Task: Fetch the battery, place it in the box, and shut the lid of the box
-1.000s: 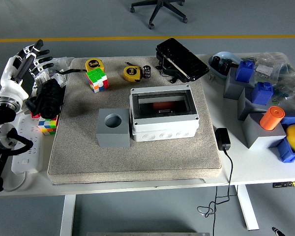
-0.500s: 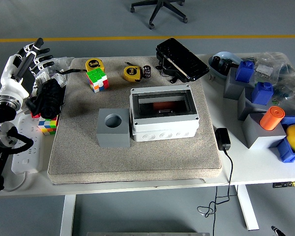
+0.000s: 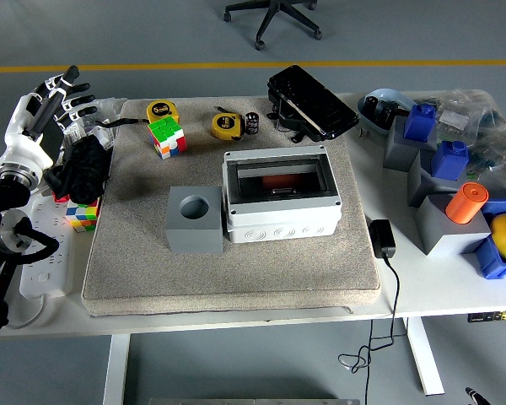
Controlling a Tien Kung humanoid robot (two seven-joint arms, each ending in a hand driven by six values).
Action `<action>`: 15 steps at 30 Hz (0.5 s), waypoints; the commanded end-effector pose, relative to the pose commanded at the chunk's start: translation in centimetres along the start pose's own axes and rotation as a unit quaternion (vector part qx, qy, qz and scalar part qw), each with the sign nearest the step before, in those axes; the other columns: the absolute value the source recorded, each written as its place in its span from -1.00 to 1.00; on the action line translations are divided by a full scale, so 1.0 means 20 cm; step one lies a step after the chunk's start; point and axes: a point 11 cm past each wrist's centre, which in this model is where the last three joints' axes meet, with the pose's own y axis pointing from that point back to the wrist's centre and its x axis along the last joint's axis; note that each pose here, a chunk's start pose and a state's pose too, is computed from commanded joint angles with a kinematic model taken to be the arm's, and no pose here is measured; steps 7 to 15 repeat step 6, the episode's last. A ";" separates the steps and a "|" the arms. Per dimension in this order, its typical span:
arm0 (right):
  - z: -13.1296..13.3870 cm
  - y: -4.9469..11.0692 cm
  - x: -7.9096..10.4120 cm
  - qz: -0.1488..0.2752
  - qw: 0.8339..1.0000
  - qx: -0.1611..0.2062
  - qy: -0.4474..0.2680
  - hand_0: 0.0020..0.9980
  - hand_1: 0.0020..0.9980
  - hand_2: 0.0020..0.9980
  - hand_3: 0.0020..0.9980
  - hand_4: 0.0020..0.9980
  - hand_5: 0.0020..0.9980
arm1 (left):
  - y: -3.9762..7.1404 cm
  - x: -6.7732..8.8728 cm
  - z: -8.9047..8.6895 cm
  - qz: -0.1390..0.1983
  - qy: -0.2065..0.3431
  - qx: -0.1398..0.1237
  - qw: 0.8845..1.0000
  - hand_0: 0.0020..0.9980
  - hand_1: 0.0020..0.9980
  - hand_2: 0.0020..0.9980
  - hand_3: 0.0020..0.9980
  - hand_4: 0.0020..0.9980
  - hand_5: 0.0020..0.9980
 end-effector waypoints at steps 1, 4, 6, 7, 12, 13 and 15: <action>0.00 0.00 0.00 0.000 1.000 0.000 0.000 0.35 0.29 0.32 0.11 0.75 -0.13 | 0.00 0.00 0.00 0.000 0.000 0.000 1.000 -0.03 0.11 0.12 0.20 0.90 -0.08; 0.00 0.00 0.00 0.000 1.000 0.000 -0.001 0.35 0.29 0.32 0.11 0.75 -0.13 | 0.00 0.00 0.00 -0.001 -0.001 0.000 1.000 -0.03 0.11 0.12 0.20 0.90 -0.08; 0.00 0.00 0.00 0.000 1.000 0.000 -0.001 0.35 0.29 0.32 0.11 0.75 -0.13 | 0.00 0.00 0.00 -0.001 -0.001 0.000 1.000 -0.03 0.11 0.12 0.20 0.90 -0.08; 0.00 0.00 0.00 0.000 1.000 0.000 -0.001 0.35 0.29 0.32 0.11 0.75 -0.13 | 0.00 0.00 0.00 -0.001 -0.001 0.000 1.000 -0.03 0.11 0.12 0.20 0.90 -0.08; 0.00 0.00 0.00 0.000 1.000 0.000 -0.001 0.35 0.29 0.32 0.11 0.75 -0.13 | 0.00 0.00 0.00 -0.001 -0.001 0.000 1.000 -0.03 0.11 0.12 0.20 0.90 -0.08; 0.00 0.00 0.00 0.000 1.000 0.000 -0.001 0.35 0.29 0.32 0.11 0.75 -0.13 | 0.00 0.00 0.00 -0.001 -0.001 0.000 1.000 -0.03 0.11 0.12 0.20 0.90 -0.08; 0.00 0.00 0.00 0.000 1.000 0.000 -0.001 0.35 0.29 0.32 0.11 0.75 -0.13 | 0.00 0.00 0.00 -0.001 -0.001 0.000 1.000 -0.03 0.11 0.12 0.20 0.90 -0.08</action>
